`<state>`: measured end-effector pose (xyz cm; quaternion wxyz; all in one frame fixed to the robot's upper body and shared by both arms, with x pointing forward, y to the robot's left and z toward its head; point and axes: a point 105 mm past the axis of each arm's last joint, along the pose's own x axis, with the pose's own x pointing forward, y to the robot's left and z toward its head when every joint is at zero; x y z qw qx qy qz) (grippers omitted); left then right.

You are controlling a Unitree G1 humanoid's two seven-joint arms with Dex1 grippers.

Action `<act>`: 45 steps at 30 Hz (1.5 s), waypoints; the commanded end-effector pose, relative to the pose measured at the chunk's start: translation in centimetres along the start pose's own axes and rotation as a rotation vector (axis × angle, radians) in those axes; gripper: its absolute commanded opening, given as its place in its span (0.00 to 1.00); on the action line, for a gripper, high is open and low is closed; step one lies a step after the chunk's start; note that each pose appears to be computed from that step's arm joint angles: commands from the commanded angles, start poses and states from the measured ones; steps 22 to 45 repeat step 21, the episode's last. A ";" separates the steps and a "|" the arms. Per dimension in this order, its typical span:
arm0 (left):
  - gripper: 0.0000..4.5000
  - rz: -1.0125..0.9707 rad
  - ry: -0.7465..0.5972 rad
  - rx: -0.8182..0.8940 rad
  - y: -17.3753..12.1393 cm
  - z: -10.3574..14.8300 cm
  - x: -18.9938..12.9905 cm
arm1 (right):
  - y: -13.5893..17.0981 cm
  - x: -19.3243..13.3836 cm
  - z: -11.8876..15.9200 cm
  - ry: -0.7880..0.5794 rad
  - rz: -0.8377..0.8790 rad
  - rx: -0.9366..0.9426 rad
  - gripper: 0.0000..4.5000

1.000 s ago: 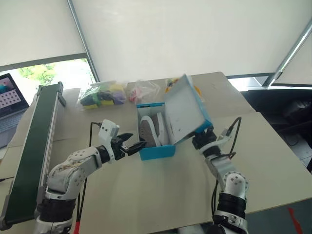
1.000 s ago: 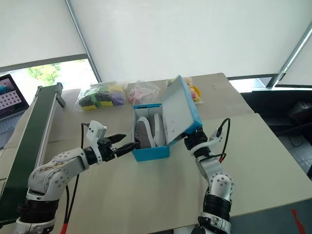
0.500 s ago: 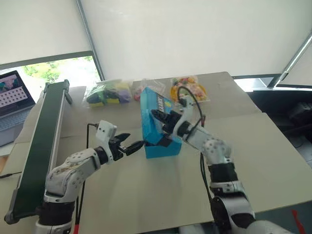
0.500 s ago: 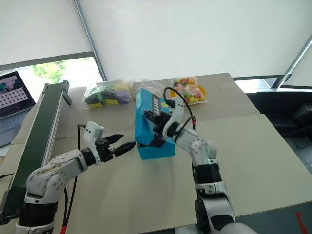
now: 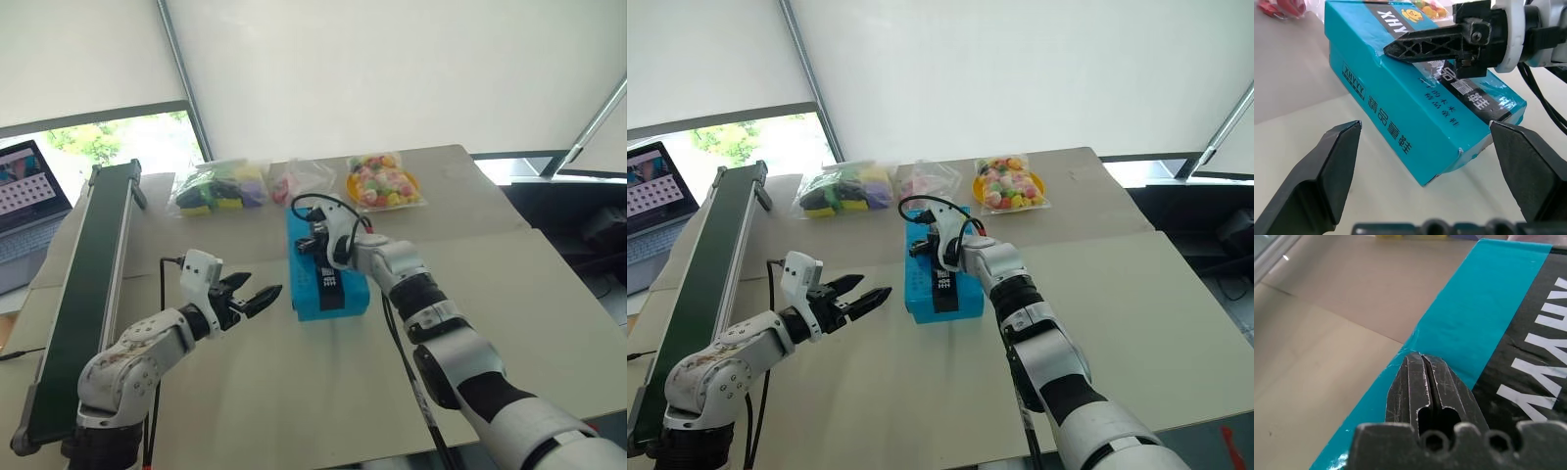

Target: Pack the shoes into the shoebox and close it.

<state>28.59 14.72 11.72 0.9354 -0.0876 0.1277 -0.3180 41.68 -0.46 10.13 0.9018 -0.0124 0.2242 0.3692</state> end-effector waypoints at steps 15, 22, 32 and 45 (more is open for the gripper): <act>1.00 0.128 -0.176 0.027 1.3 2.6 -1.3 | -3.8 -13.5 7.2 -0.503 -0.033 0.133 0.01; 1.00 0.100 -0.195 0.031 1.0 2.8 -1.1 | -4.5 -13.9 3.1 -0.377 -0.121 0.068 0.01; 1.00 0.100 -0.195 0.031 1.0 2.8 -1.1 | -4.5 -13.9 3.1 -0.377 -0.121 0.068 0.01; 1.00 0.100 -0.195 0.031 1.0 2.8 -1.1 | -4.5 -13.9 3.1 -0.377 -0.121 0.068 0.01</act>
